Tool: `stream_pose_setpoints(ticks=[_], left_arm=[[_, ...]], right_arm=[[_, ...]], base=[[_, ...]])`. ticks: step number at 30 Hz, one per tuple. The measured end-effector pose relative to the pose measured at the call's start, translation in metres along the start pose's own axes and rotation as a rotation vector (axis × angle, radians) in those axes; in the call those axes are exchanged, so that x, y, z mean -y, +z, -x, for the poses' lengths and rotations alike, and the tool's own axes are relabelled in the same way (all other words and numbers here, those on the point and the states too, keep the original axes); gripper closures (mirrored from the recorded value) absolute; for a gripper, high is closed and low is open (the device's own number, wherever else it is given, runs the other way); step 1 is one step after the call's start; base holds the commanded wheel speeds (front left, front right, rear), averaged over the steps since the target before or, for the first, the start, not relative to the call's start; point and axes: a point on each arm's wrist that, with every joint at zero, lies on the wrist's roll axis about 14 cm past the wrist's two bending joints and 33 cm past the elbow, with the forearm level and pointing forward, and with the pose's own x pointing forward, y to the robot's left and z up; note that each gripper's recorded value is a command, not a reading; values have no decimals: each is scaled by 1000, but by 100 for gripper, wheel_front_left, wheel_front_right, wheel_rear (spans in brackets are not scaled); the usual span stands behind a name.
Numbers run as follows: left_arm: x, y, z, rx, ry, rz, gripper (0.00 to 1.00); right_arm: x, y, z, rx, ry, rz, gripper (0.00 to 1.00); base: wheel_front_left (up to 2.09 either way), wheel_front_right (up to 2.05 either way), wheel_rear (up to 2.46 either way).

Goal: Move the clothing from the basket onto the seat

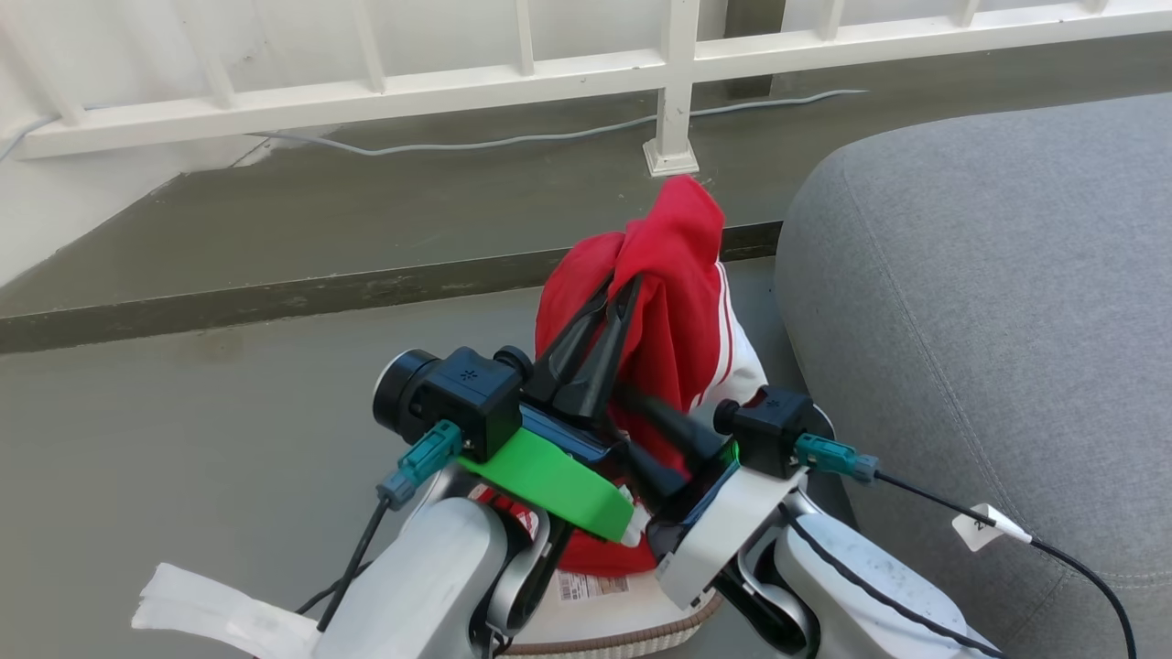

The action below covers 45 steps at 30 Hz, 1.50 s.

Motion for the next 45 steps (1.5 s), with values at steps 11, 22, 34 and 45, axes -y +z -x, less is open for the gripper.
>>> stream_pose_setpoints(ticks=[11, 22, 34, 45], left_arm=[[2, 1, 0, 2, -4, 0, 100], [7, 3, -1, 8, -18, 12, 0], [17, -8, 4, -38, -93, -26, 0], [40, -49, 17, -178, -198, -30, 0]], right_arm=[[-2, -4, -1, -15, 4, -18, 100], [44, 17, 5, 24, -98, 41, 100], [93, 34, 24, 45, -226, 96, 100], [139, 62, 50, 92, -365, 153, 100]], base=[[0, 0, 0], [0, 0, 0], [0, 0, 0], [0, 0, 0]])
